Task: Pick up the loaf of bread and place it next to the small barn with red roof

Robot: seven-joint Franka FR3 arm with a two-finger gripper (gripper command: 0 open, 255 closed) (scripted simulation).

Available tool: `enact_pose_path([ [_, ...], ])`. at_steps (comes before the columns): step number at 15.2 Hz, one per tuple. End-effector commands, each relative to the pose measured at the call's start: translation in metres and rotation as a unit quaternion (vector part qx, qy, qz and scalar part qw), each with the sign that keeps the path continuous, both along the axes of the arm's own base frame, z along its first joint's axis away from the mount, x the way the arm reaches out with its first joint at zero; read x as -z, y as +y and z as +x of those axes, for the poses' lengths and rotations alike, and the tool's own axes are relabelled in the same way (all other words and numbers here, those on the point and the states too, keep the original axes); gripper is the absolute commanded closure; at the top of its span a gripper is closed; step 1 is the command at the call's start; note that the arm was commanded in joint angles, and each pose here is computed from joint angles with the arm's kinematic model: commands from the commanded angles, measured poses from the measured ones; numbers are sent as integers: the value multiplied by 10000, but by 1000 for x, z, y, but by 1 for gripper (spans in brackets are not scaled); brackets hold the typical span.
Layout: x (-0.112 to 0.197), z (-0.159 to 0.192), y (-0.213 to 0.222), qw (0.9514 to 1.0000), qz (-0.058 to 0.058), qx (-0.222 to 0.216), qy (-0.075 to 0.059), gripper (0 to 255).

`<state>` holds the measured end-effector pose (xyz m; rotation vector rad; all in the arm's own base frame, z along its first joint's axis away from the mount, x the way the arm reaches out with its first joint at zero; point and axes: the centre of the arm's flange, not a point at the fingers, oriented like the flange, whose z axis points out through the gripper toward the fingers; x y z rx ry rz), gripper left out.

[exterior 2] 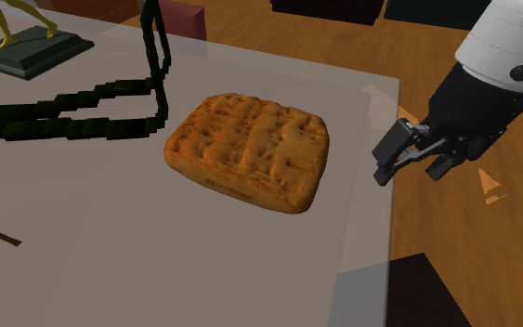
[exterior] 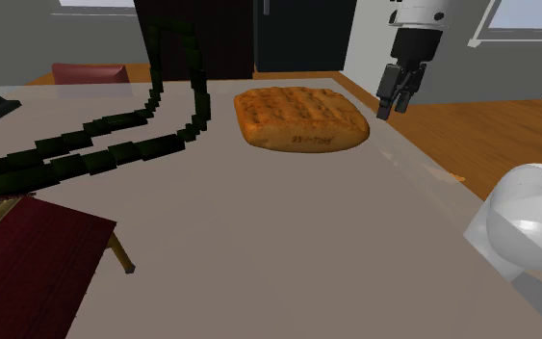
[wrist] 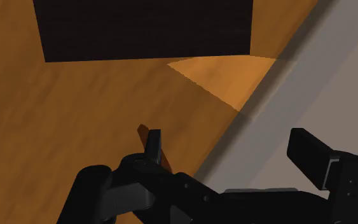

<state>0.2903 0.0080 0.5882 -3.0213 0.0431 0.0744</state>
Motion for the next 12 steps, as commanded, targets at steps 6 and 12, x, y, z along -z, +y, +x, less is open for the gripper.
enact_pose_path([
  [6,21,-10,-14,9543,2518,1285,-966,0],
  [12,46,-16,-30,9526,2330,1434,-1332,0],
])
